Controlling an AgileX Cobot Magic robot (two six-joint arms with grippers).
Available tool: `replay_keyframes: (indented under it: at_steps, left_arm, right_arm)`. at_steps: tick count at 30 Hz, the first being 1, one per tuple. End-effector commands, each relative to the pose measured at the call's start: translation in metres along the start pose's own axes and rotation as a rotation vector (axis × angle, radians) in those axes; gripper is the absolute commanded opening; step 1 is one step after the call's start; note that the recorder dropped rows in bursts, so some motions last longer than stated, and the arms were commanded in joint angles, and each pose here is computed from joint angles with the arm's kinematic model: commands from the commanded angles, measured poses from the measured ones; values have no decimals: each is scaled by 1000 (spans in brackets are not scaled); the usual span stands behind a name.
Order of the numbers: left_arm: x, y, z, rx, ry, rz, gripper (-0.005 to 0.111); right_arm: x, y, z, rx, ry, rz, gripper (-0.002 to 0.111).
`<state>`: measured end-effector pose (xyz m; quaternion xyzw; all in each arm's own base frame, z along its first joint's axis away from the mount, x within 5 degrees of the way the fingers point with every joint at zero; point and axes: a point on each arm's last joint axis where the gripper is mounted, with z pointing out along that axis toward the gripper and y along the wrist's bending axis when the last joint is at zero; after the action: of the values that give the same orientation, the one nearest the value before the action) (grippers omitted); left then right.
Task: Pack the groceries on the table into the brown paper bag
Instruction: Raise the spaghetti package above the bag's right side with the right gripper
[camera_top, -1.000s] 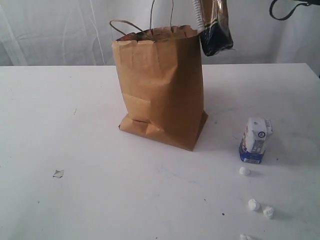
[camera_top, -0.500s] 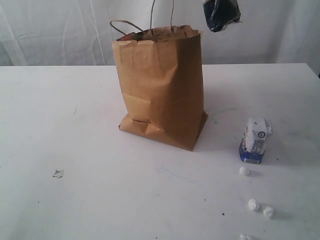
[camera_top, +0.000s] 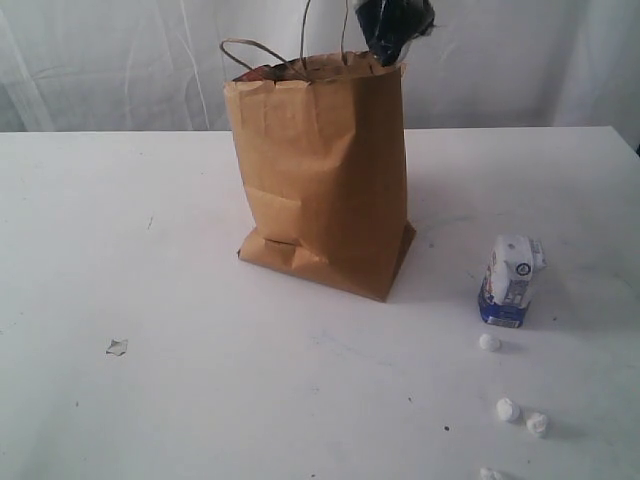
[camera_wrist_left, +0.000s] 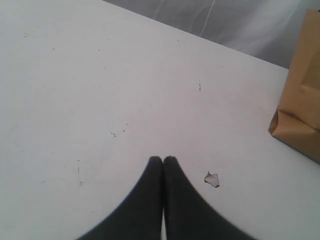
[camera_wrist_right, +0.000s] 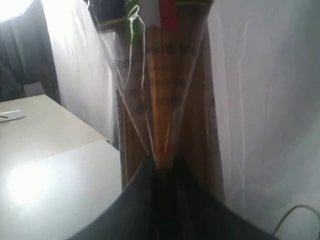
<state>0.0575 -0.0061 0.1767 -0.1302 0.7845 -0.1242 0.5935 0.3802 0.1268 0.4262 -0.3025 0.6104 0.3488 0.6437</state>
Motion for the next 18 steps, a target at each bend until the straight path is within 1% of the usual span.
replay_keyframes:
  at_steps: [1,3,9,14,18]
  left_arm:
    - [2,0,0,8,12,-4,0]
    - [2,0,0,8,12,-4,0]
    - [2,0,0,8,12,-4,0]
    - [2,0,0,8,12,-4,0]
    - [2,0,0,8,12,-4,0]
  right_arm:
    - [-20,11,6,73,-80,-80,0]
    - [-21,10,8,112,-77,-93,0]
    - [-21,10,9,138,-71,-131,0]
    - [-21,9,9,154,-61,-234,0]
    - [-21,10,8,143,-66,-222,0]
